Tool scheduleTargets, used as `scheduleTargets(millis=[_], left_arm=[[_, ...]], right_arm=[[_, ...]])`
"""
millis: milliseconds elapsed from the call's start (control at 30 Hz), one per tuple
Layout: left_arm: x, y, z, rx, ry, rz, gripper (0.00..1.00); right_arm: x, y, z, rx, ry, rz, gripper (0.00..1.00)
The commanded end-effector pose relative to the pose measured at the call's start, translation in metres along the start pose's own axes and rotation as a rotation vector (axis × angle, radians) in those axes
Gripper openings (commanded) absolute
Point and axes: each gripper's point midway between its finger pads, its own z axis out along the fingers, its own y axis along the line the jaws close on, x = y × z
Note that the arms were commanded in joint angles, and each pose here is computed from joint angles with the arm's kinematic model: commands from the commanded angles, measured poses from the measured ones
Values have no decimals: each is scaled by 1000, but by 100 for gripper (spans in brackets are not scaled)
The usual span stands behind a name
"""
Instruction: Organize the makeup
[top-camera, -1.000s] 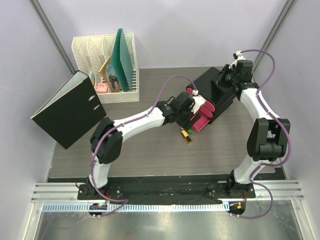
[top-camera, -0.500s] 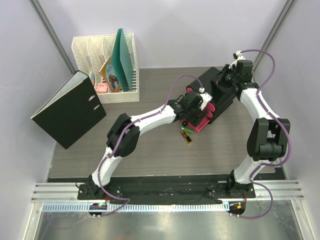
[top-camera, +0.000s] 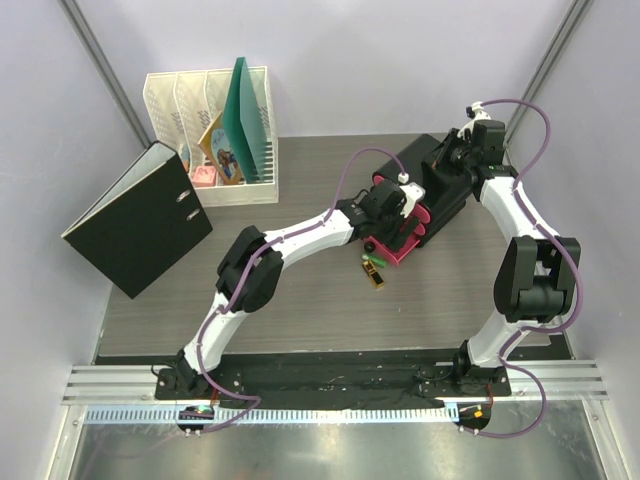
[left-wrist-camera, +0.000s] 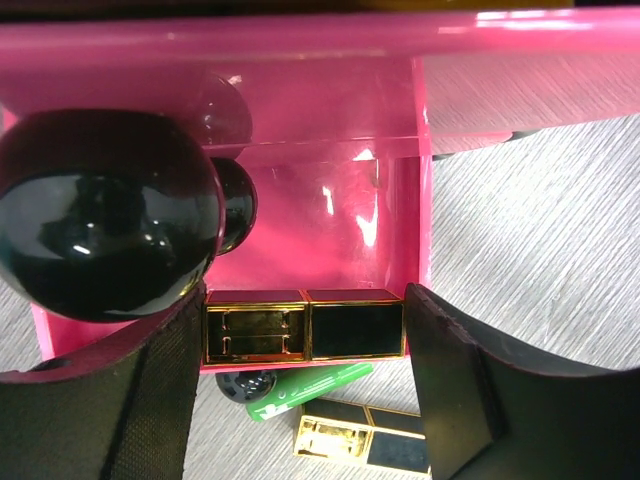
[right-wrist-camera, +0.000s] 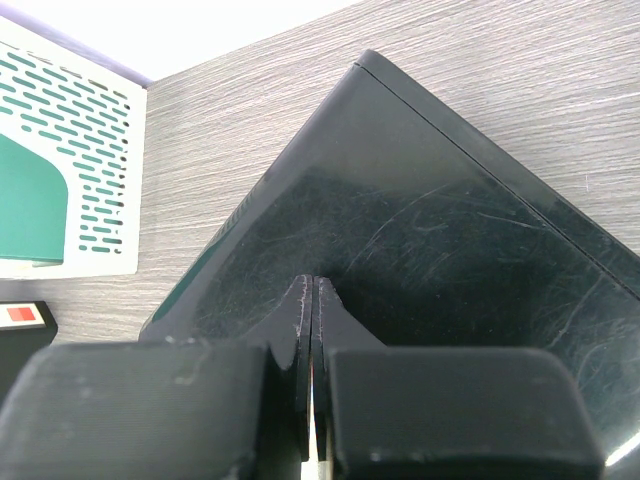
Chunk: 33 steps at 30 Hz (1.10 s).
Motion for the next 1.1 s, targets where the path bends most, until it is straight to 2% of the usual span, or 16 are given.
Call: scheduleTargets(millis=[0,67,100,133,367,467,500,533,600,633,700,867,933,1067], left_arm=[[-32,-2,-10,20,-89,2,74],[-37,-1,-15,14,-101,13,86],[-40,-1,-17,11,-109,17,97],[-43,0,-21,8,-119,20,100],[-45,3,-38,-4,-125,61,100],[-29,5,-44,-13,-97,73,100],[-35,5,-57,-13,-119,79,100],[-17,7,-56,-14,-85,92,100],[-17,7,-73,-14,-102,102,100],[1,8,-74,-15,-68,107,100],[24,8,-76,-1,-27,116,97],[54,-11,-78,118,23,109,81],[61,-18,-73,156,41,106,78],[69,-25,-62,178,68,114,79]], right_arm=[[128,-58,-6,204,406,77,1],[129,-58,-6,204,409,78,1],[129,-57,-6,202,407,77,1],[128,-57,-6,203,405,76,1],[127,-57,-7,204,400,72,1],[126,-56,-8,204,397,70,1],[126,-56,-8,205,397,68,1],[126,-57,-8,205,397,66,1],[125,-56,-8,204,396,66,1],[127,-57,-8,205,398,67,1],[128,-58,-8,209,402,69,1],[132,-59,-7,206,412,75,1],[132,-58,-7,205,411,76,1],[131,-58,-7,203,410,76,1]])
